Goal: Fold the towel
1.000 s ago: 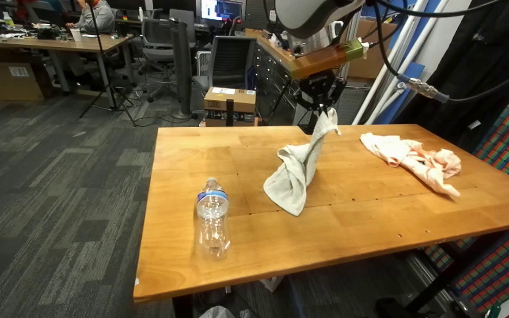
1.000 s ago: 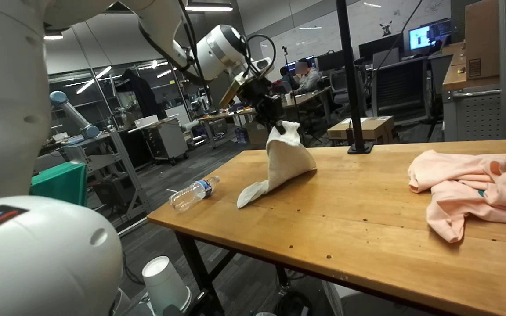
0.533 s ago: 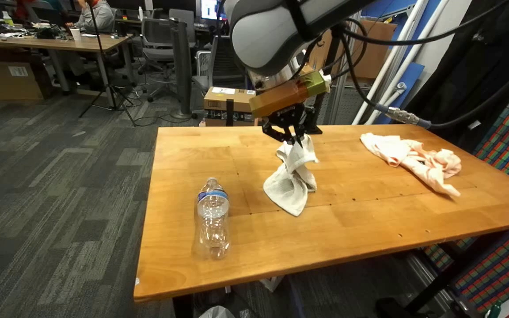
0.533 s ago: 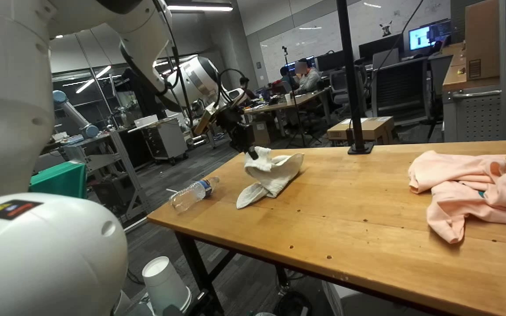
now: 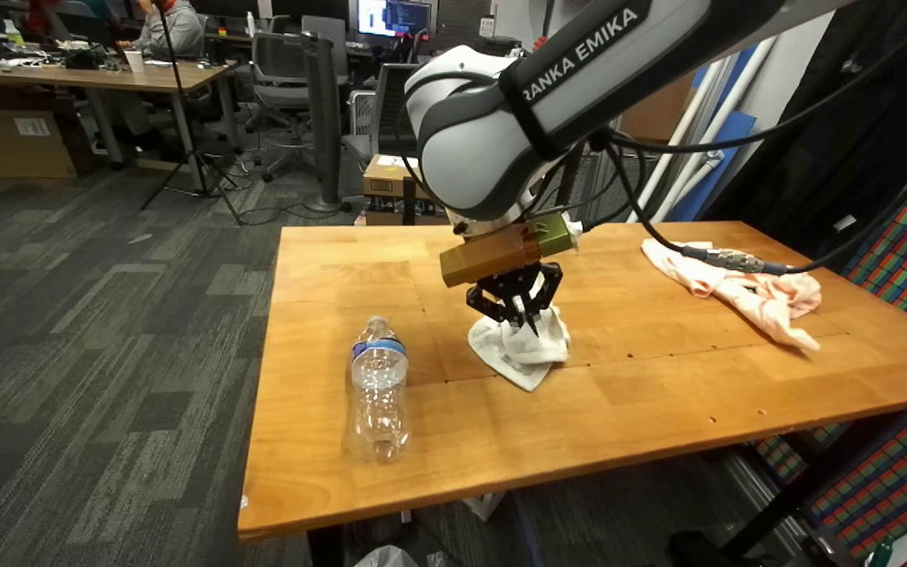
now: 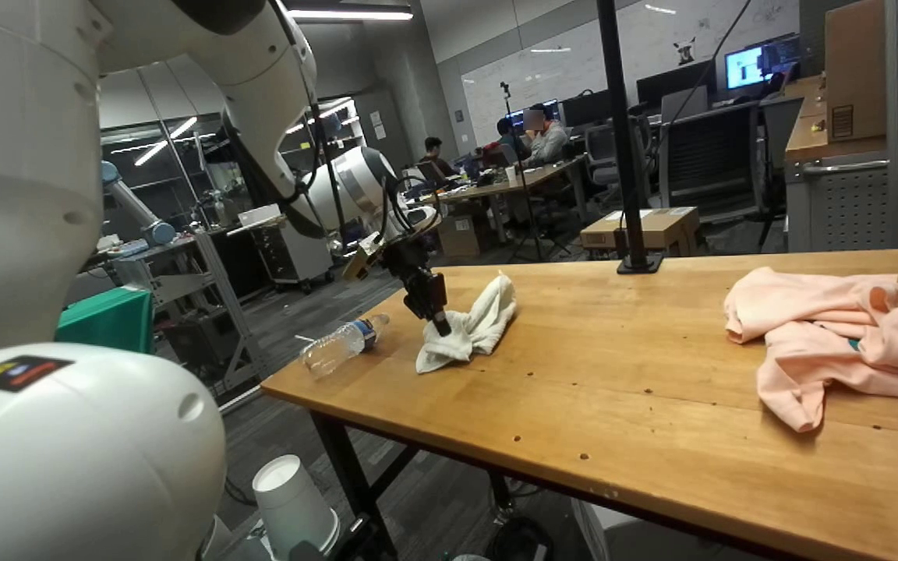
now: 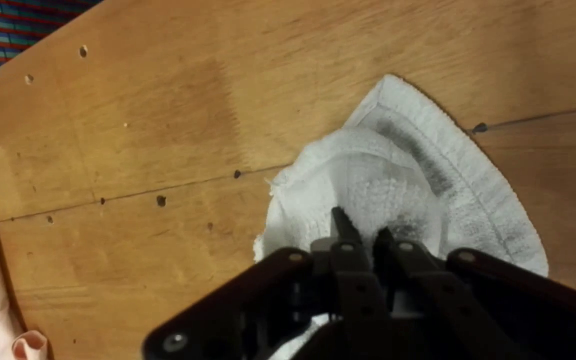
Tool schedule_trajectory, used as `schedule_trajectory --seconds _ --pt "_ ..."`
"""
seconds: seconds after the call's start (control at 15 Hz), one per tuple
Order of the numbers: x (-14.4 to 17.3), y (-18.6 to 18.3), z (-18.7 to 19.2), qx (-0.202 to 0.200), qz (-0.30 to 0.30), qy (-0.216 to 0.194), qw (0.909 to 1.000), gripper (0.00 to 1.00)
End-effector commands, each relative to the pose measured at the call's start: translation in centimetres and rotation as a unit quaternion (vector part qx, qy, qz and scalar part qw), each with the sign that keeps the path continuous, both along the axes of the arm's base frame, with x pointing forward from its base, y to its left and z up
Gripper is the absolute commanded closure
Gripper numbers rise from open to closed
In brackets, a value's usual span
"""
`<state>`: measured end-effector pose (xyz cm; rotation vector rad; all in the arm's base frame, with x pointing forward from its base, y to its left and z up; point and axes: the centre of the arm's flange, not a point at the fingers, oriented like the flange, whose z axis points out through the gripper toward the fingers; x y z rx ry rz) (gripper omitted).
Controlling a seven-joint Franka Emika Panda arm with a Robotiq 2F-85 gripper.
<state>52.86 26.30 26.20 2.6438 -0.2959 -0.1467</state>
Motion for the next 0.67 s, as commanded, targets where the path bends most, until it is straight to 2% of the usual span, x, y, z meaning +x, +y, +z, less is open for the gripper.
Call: schedule_trajectory --seconds 0.0,0.07,0.13,0.2,0.47,0.6 --pt "-1.4 -0.1 -0.9 0.034 -0.025 0.000 0.9991 0.97" --pt "-1.6 -0.1 -1.0 0.043 -0.027 0.000 0.9987 0.68" --pt "-1.7 -0.1 -1.0 0.053 -0.028 0.000 0.9982 0.67" --pt "-1.8 -0.3 -0.9 0.059 -0.030 -0.005 0.9978 0.60" --pt "-2.5 -1.8 1.7 0.057 -0.036 -0.042 0.9969 0.29" --pt "-3.1 -2.8 4.6 0.054 -0.039 -0.069 0.9954 0.13"
